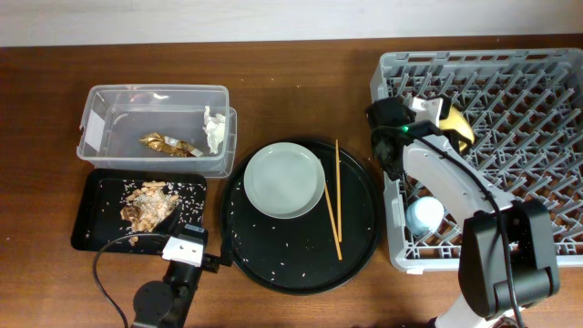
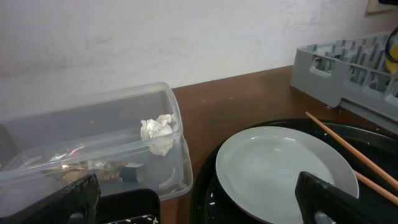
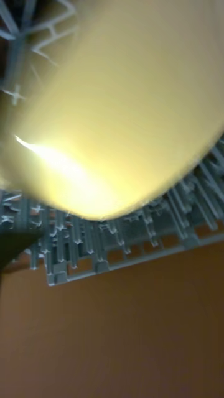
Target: Sort waste into correct bins and load items into the dishwasher rack
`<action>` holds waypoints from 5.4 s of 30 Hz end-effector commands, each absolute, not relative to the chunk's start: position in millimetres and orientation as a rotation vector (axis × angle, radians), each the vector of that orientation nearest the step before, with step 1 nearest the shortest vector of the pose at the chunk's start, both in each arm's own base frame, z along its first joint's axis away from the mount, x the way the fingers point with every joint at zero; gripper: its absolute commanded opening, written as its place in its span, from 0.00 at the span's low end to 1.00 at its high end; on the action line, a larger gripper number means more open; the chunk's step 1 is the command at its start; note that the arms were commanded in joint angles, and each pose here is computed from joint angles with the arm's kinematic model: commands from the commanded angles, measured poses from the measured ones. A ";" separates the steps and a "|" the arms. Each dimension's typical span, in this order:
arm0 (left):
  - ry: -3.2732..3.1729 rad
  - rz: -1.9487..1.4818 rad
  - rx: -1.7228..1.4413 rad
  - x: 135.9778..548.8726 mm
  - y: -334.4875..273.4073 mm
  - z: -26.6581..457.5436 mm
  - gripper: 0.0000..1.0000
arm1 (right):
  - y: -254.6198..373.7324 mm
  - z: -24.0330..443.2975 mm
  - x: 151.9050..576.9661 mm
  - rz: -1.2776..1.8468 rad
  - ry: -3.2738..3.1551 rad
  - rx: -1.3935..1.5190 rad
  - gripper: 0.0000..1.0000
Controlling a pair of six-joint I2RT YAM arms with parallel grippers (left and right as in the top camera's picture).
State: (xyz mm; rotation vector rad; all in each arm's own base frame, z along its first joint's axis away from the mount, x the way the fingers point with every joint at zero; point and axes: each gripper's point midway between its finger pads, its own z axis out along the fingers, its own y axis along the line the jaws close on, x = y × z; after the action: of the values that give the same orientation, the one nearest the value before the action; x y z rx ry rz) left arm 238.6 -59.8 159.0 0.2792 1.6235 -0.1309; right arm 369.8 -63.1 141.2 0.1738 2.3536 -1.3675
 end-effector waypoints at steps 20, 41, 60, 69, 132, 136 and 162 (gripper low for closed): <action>1.622 -0.126 0.292 238.5 -60.1 157.2 0.99 | 170.5 43.7 319.2 0.177 2.918 0.097 0.38; 1.622 -0.125 0.292 238.5 -60.0 157.2 0.99 | 170.8 43.2 341.1 0.194 2.922 -0.084 0.36; 1.621 -0.126 0.292 238.5 -60.1 157.3 0.99 | 75.6 198.7 376.6 -0.027 2.549 0.017 0.04; 1.622 -0.126 0.292 238.5 -60.1 157.2 1.00 | 31.5 127.6 391.8 -0.182 2.731 0.011 0.04; 1.622 -0.125 0.292 238.5 -60.0 157.2 0.99 | 75.3 177.4 369.7 0.191 2.684 -0.025 0.42; 1.621 -0.126 0.292 238.5 -60.1 157.3 1.00 | 153.6 180.4 340.9 0.423 2.706 -0.201 0.45; 1.622 -0.125 0.292 238.5 -60.0 157.2 0.99 | 28.9 269.0 362.9 -0.235 2.257 0.255 0.04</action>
State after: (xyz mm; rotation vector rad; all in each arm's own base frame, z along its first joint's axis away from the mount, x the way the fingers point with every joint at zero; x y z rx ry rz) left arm 238.6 -59.8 159.2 0.2787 1.6224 -0.1312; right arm 375.8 104.5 183.3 0.1895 2.5487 0.1246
